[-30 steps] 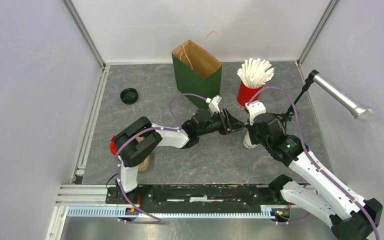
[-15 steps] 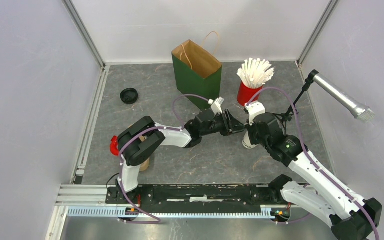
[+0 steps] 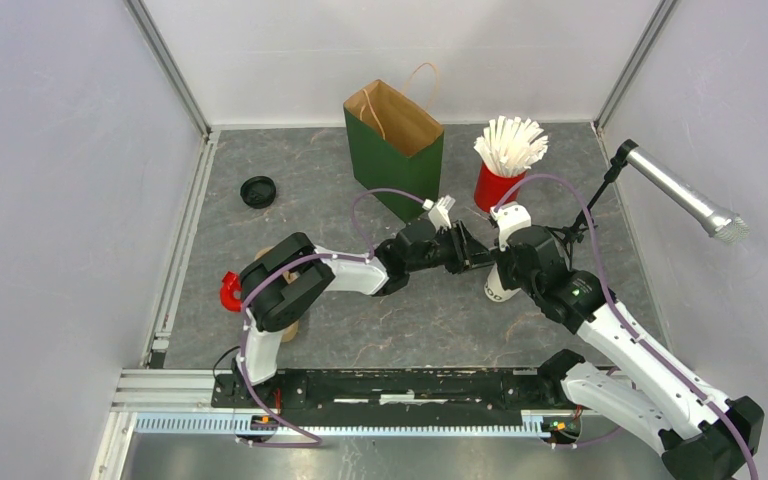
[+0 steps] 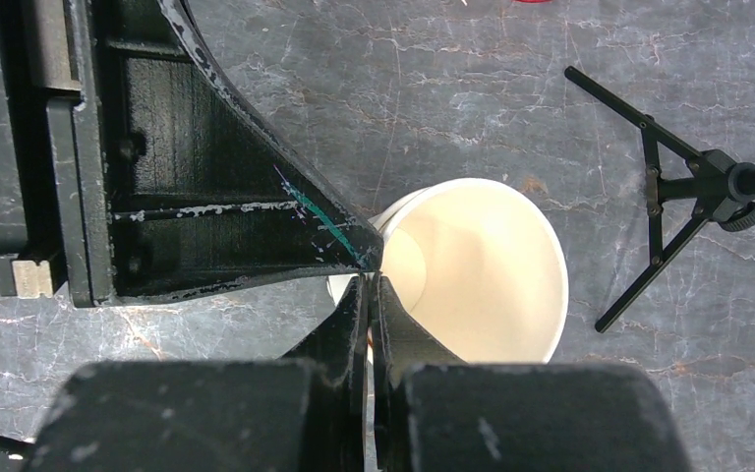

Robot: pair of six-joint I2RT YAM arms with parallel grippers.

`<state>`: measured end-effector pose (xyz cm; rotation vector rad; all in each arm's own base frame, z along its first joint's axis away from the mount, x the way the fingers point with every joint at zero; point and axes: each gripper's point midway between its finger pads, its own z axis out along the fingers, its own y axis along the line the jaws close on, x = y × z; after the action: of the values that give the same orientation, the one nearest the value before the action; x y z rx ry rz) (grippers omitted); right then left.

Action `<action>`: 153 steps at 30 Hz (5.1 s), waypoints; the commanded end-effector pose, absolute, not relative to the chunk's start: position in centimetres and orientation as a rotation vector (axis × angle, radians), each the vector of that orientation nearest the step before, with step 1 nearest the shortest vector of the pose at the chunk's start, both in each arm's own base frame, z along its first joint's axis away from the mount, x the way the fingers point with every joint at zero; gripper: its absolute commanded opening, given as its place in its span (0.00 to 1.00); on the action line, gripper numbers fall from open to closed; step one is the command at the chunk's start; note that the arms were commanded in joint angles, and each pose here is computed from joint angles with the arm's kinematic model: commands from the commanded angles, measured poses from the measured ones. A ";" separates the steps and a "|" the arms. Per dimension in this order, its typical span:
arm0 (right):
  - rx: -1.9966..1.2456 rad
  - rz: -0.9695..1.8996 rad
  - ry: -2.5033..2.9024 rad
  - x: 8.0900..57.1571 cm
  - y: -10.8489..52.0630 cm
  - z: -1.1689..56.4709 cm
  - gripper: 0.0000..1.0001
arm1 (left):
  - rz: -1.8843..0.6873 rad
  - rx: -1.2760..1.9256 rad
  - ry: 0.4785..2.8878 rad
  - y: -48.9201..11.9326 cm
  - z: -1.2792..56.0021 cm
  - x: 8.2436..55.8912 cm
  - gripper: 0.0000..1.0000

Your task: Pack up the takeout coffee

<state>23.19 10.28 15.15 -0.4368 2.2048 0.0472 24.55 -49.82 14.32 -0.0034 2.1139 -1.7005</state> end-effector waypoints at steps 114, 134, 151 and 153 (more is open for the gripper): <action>-1.284 0.280 1.776 17.5 32.1 13.7 0.12 | -0.281 -0.257 2.230 -6.5 25.0 31.5 0.96; -0.906 0.562 1.542 15.8 27.7 27.8 0.98 | 0.096 -0.204 2.316 3.7 18.5 46.5 0.64; -0.923 0.546 1.581 15.8 27.7 25.9 0.98 | -0.108 -0.211 2.404 4.3 13.4 49.8 0.57; -0.929 0.543 1.583 15.9 27.9 25.7 0.98 | -0.133 -0.231 2.376 3.8 14.3 49.8 0.57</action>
<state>15.66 27.42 25.23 -0.9557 1.5962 0.5335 48.40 5.37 10.91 -0.2794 2.4725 -0.0356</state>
